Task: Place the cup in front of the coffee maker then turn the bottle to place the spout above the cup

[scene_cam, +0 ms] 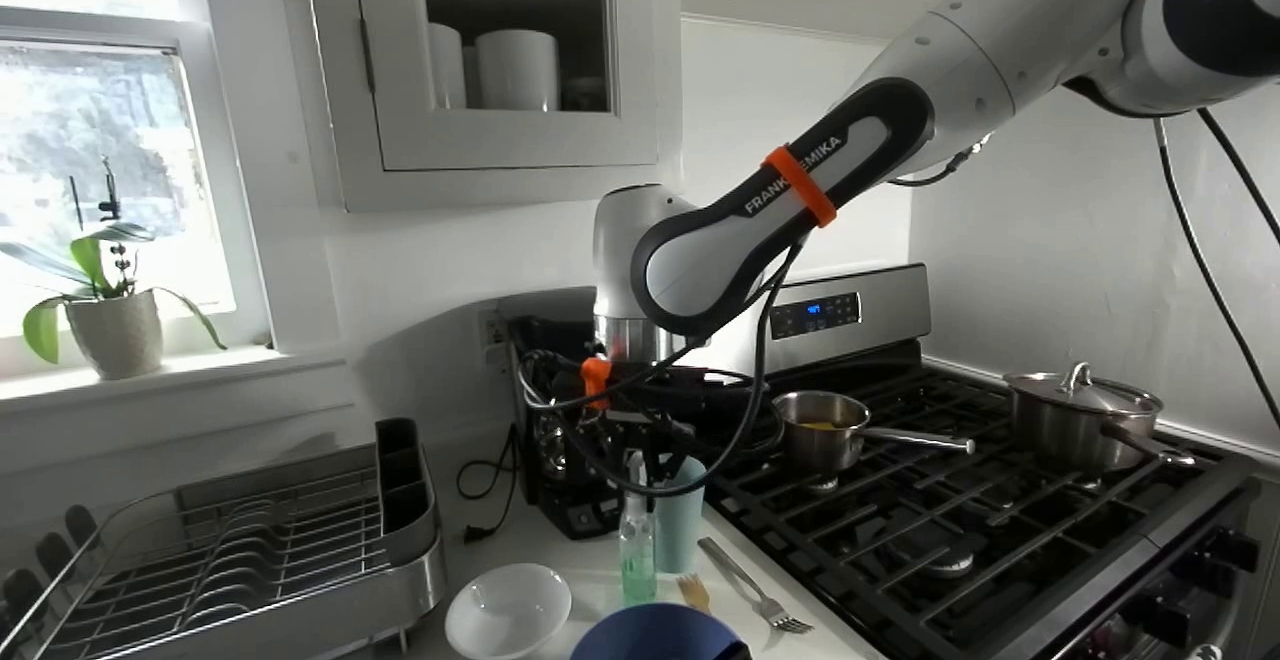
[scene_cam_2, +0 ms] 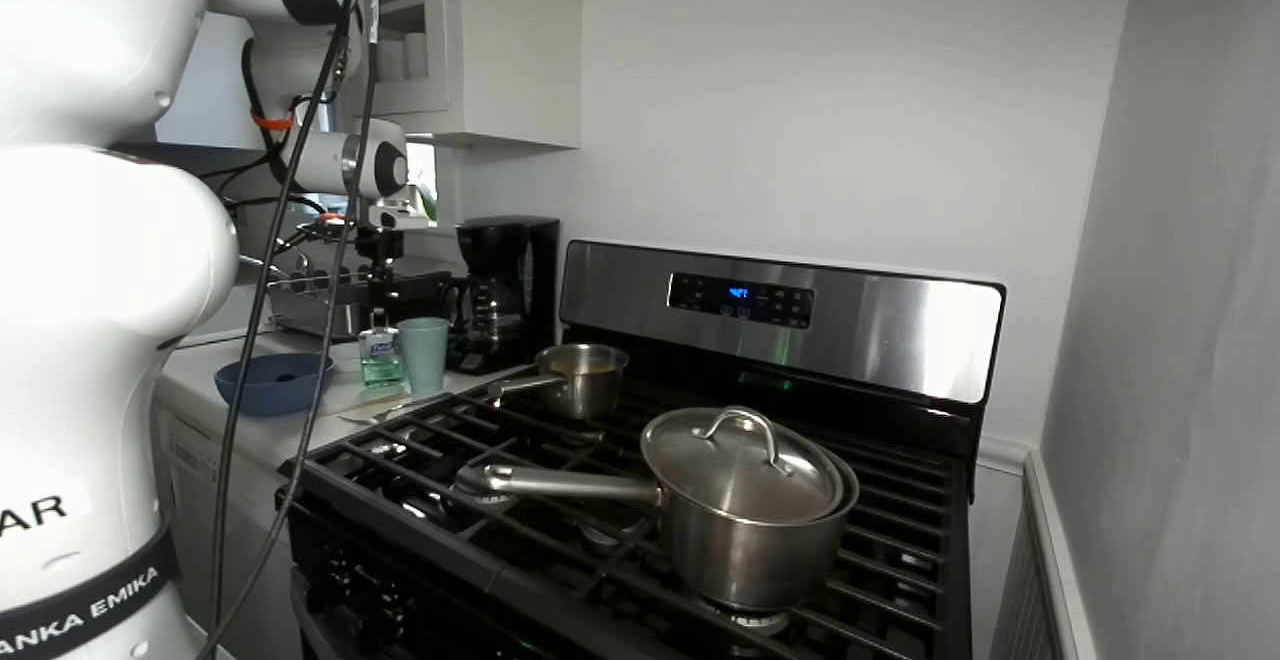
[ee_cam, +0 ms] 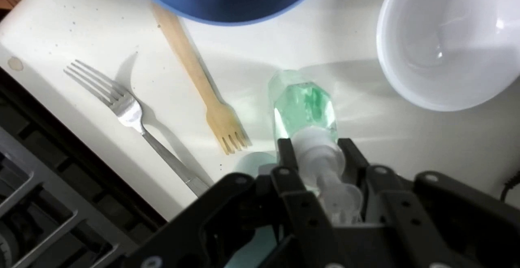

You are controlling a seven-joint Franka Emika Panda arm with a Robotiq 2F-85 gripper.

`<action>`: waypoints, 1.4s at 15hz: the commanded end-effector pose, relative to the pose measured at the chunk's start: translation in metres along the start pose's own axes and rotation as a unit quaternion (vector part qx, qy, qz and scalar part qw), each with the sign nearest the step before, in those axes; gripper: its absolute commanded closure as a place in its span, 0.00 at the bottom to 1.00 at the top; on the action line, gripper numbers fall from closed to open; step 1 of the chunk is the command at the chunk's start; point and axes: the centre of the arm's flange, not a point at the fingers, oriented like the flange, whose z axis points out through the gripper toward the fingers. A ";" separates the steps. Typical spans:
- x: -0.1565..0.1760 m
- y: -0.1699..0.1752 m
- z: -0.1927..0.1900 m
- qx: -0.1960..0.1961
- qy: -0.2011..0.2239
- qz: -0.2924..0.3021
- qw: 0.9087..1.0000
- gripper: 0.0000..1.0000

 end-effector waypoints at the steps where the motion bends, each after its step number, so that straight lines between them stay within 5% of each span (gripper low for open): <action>1: 0.009 -0.015 0.000 -0.006 0.012 -0.081 0.997 0.89; 9: 0.014 -0.025 0.000 0.004 0.000 -0.233 0.973 0.91; 19: 0.020 -0.020 -0.003 -0.010 -0.008 -0.318 0.948 0.91; 20: 0.019 -0.019 -0.003 -0.013 -0.009 -0.324 0.946 0.89; 21: 0.018 -0.020 -0.003 -0.013 -0.011 -0.329 0.944 0.44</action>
